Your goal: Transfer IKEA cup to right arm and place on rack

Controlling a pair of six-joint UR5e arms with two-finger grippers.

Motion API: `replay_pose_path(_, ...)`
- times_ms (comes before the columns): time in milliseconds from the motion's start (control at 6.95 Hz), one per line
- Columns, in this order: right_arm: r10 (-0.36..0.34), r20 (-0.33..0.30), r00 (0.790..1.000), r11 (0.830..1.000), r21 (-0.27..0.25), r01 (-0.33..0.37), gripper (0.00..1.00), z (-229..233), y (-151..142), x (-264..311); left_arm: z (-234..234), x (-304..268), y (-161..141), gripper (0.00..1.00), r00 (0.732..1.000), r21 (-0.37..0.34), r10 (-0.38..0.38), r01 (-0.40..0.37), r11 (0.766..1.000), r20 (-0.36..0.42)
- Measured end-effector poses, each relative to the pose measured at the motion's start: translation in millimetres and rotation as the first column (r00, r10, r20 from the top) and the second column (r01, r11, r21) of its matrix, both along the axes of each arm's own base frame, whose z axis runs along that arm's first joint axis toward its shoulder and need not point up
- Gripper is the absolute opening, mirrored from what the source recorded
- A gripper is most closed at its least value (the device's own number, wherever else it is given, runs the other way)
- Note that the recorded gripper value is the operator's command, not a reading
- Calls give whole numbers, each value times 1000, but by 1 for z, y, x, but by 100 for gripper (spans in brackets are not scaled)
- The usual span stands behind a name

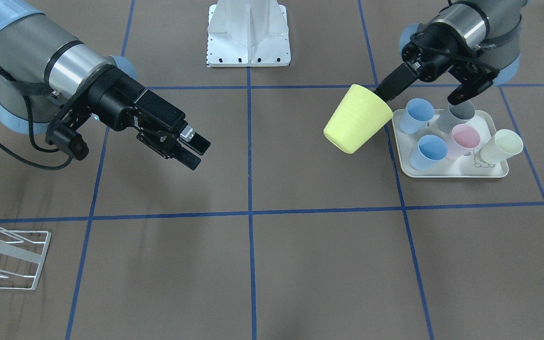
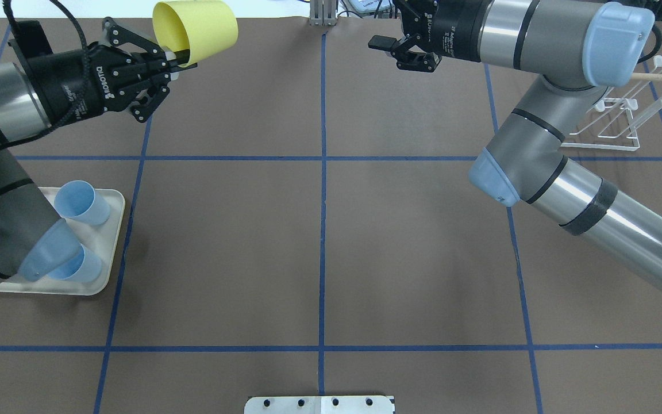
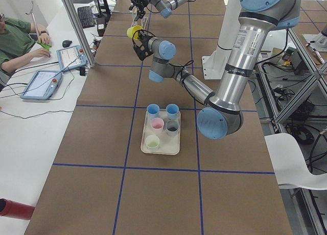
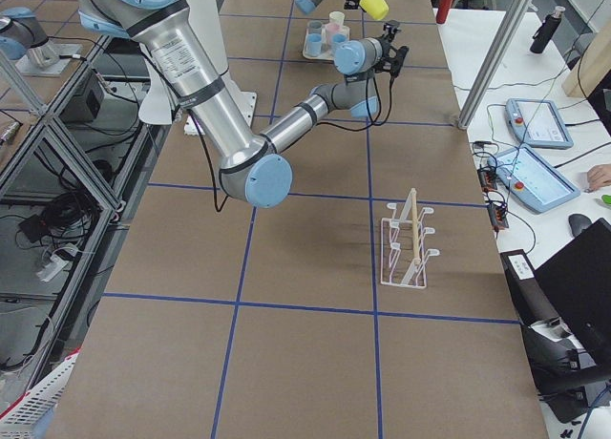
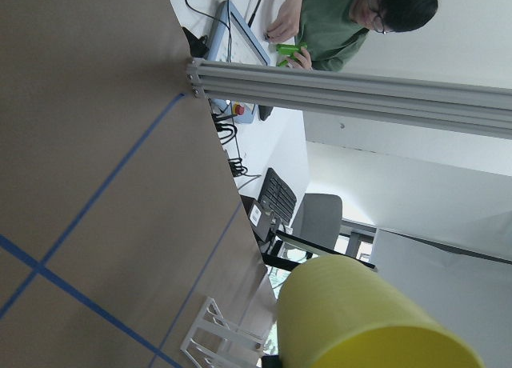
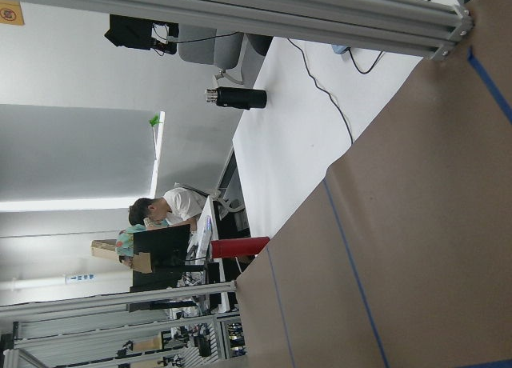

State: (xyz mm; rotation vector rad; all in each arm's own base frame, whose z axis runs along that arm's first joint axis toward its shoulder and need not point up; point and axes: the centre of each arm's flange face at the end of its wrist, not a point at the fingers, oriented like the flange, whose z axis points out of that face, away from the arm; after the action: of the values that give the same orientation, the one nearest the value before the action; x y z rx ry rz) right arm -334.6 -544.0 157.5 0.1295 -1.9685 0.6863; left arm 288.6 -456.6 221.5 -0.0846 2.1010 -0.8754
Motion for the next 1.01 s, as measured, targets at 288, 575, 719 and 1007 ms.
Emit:
replay_pose_path(288,-8,45,999,1000,0,8,100,-14,10,-1,-27,35,14,0,992,11,-30,31,999,-123)
replay_pose_path(575,-24,52,998,1000,3,24,100,-17,17,-9,-45,54,8,0,982,17,-51,55,998,-182)
replay_pose_path(719,-30,53,998,1000,4,30,100,-17,20,-12,-48,60,4,0,980,17,-57,62,998,-191)
replay_pose_path(1007,-34,60,998,999,9,33,100,-18,22,-13,-49,68,-1,0,980,12,-61,65,998,-192)
